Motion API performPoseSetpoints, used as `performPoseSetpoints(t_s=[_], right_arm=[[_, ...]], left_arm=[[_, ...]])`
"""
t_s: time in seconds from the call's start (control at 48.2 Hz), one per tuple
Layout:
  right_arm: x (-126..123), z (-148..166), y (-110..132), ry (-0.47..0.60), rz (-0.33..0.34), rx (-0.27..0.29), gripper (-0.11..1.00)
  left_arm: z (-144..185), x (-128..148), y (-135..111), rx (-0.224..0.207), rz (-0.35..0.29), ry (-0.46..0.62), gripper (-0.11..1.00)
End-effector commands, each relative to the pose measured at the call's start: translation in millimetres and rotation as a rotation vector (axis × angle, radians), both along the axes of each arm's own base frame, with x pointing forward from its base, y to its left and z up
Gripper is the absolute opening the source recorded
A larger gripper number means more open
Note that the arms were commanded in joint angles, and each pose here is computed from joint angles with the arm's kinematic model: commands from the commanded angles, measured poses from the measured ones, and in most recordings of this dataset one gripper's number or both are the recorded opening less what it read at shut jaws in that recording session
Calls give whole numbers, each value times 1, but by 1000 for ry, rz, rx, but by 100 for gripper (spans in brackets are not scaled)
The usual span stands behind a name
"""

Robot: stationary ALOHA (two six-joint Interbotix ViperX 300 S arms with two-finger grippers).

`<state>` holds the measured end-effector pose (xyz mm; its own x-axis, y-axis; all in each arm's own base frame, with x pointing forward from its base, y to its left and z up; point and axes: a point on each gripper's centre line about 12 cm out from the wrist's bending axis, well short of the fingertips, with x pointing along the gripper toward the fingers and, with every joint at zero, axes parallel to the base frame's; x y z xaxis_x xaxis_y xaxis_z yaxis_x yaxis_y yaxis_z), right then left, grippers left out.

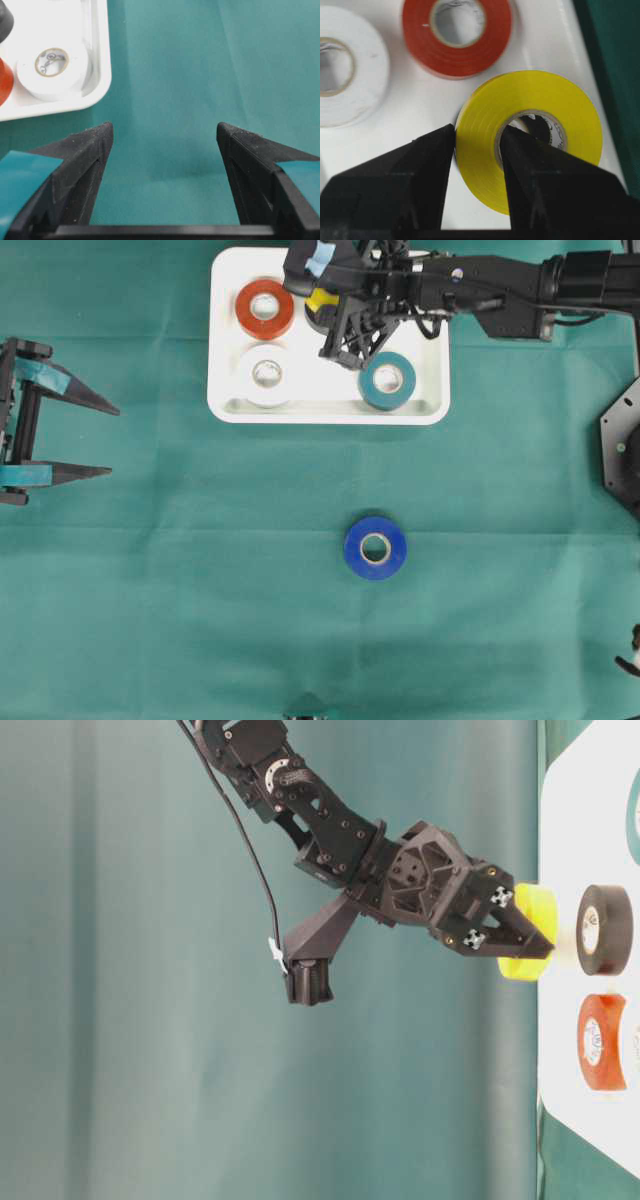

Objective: Put the tape alternately from left to right into the white case.
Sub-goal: 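Lift the yellow roll and carry it to the tray's upper right, then release the yellow roll in the tray and retract the right gripper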

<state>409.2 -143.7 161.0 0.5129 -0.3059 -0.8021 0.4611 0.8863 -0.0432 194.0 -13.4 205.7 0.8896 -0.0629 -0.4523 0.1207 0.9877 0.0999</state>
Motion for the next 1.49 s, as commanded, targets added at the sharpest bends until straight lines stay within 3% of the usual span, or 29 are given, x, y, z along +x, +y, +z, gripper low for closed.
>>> performPoseSetpoints(t_s=[0.0,0.518,0.83,1.099,1.203,1.348,1.389,1.472], right_arm=[[-6,19,-5,-39,-11,-17,2],[-72,11,6,-1,-49,10,2],[-68,6,8,-48,-22,9,2],[-69,-4,8,-20,-26,19,3],[-68,-3,8,-21,-25,18,21],[-68,-3,8,-21,-27,20,65],[-68,-3,8,-21,-25,18,66],[-68,-2,8,-24,-25,17,57]], left_arm=[[7,3,0,-2,3,-26,80],[8,4,4,-3,21,-27,81],[8,4,4,-1,20,-28,81],[8,4,4,-4,21,-27,81],[9,4,4,-4,21,-29,81],[10,4,4,-4,21,-30,81],[9,5,4,-4,21,-29,81],[9,5,4,-4,21,-29,81]])
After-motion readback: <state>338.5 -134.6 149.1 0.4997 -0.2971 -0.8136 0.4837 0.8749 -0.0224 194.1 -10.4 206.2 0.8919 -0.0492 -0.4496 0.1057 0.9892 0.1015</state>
